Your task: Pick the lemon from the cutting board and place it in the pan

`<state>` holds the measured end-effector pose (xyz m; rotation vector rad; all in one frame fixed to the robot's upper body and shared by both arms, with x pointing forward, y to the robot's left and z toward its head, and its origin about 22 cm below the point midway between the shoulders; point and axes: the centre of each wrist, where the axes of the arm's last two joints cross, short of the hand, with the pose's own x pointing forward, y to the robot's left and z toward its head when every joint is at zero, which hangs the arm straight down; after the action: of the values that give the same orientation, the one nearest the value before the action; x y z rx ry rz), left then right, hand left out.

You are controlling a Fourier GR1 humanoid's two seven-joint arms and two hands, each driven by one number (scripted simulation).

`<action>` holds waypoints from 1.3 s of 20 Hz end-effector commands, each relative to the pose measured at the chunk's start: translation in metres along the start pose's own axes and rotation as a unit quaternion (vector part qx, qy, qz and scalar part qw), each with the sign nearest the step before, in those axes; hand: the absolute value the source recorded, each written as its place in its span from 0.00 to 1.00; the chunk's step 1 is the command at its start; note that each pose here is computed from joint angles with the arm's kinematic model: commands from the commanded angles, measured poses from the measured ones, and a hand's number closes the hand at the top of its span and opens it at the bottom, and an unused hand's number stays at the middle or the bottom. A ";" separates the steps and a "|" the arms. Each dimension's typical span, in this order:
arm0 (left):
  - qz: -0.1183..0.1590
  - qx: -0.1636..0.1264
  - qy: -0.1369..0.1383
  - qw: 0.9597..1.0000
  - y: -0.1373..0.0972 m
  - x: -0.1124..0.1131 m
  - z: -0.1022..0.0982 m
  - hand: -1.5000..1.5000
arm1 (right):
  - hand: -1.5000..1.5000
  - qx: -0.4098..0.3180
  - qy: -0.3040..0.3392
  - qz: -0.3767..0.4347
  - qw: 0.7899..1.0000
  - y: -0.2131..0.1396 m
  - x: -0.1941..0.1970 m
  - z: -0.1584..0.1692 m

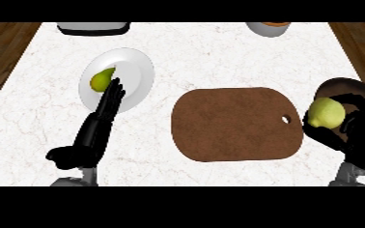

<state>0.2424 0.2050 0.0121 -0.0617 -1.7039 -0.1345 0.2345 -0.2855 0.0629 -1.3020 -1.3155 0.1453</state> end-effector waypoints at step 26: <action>0.007 -0.032 -0.004 0.999 -0.008 0.003 -0.003 0.50 | 0.00 0.119 0.124 0.009 0.985 0.009 -0.151 -0.148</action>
<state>0.2451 0.1931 0.0161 -0.1037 -1.7085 -0.1628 0.2855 -0.4835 0.0063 -1.2923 -1.0730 0.1281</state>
